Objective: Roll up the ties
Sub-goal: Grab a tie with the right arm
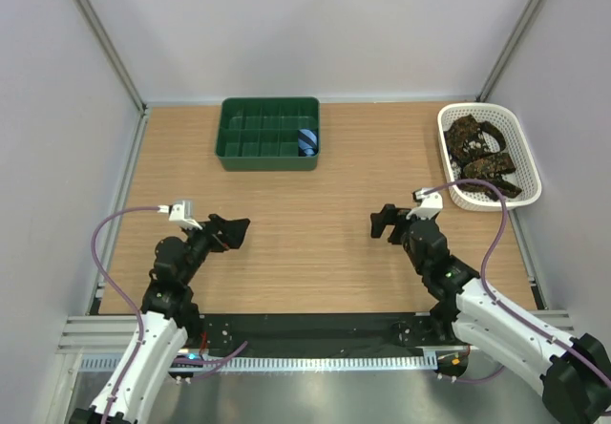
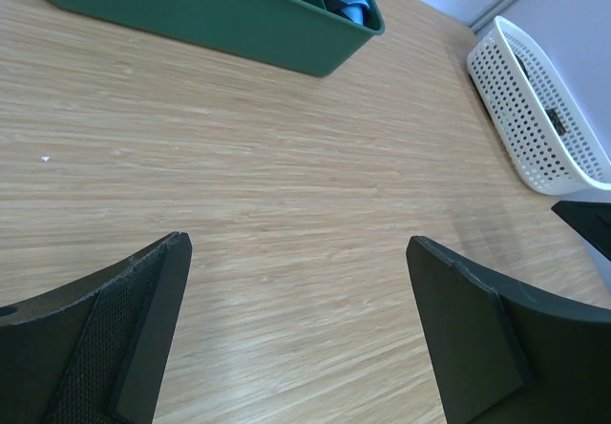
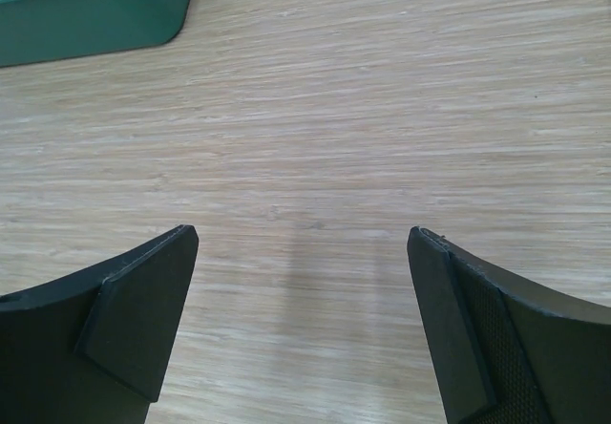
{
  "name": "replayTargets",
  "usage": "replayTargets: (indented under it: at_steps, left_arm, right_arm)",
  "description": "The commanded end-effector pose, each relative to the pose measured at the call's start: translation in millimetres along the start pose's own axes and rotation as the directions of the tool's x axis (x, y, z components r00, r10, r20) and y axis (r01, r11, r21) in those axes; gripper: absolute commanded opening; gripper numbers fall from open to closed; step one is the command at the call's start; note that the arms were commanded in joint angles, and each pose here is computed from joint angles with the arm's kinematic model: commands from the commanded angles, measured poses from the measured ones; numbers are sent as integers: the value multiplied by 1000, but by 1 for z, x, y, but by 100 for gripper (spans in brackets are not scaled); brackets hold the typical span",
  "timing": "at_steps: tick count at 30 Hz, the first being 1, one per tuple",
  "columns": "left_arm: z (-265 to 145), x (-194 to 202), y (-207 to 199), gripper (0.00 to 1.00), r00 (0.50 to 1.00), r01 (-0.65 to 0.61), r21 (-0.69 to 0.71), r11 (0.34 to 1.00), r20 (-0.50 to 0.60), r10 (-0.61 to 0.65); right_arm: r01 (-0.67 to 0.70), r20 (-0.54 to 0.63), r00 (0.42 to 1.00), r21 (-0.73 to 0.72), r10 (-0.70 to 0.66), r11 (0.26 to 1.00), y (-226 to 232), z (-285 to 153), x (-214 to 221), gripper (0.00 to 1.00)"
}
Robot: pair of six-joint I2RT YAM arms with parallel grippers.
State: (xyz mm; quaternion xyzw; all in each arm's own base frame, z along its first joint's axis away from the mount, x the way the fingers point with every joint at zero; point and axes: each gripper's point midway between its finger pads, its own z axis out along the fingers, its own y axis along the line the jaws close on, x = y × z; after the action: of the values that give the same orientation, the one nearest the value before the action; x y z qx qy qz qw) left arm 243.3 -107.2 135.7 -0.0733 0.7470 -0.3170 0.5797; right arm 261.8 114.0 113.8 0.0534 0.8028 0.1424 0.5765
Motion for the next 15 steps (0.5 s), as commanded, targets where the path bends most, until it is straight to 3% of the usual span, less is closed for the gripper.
replayTargets:
  at_steps: [1, 4, 5, 6, 8, 11, 15]
  left_arm:
    - [1, -24, -20, 100, 997, -40, 72, 997, 61, 36]
    - [2, -25, -21, 100, 998, -38, 76, 996, 62, 34]
    - [3, -22, -21, 100, 998, -35, 80, 996, 50, 31]
    - [4, -22, -21, 100, 998, -34, 80, 996, 47, 31]
    - [5, -20, -22, 100, 999, -32, 86, 996, 33, 30]
    - [6, -19, -23, 100, 999, -32, 90, 995, 21, 30]
    - [5, -17, 2, 100, 1000, -6, -58, 998, 12, 7]
  right_arm:
    - [-45, 78, 996, 2, 45, 999, 9, 1, -33, 97]
    - [-73, 99, 993, 43, 68, 996, 12, 7, -55, 99]
    - [-112, 138, 985, 49, 105, 992, 22, 10, -86, 99]
    - [-73, 53, 996, 102, 67, 992, 18, 21, -74, 99]
    - [-79, 63, 996, 146, 70, 986, 23, 34, -112, 96]
    - [-94, 22, 996, 321, 92, 942, -19, 58, -128, 96]
    - [-265, 62, 963, 414, 263, 871, -76, 79, -180, 100]
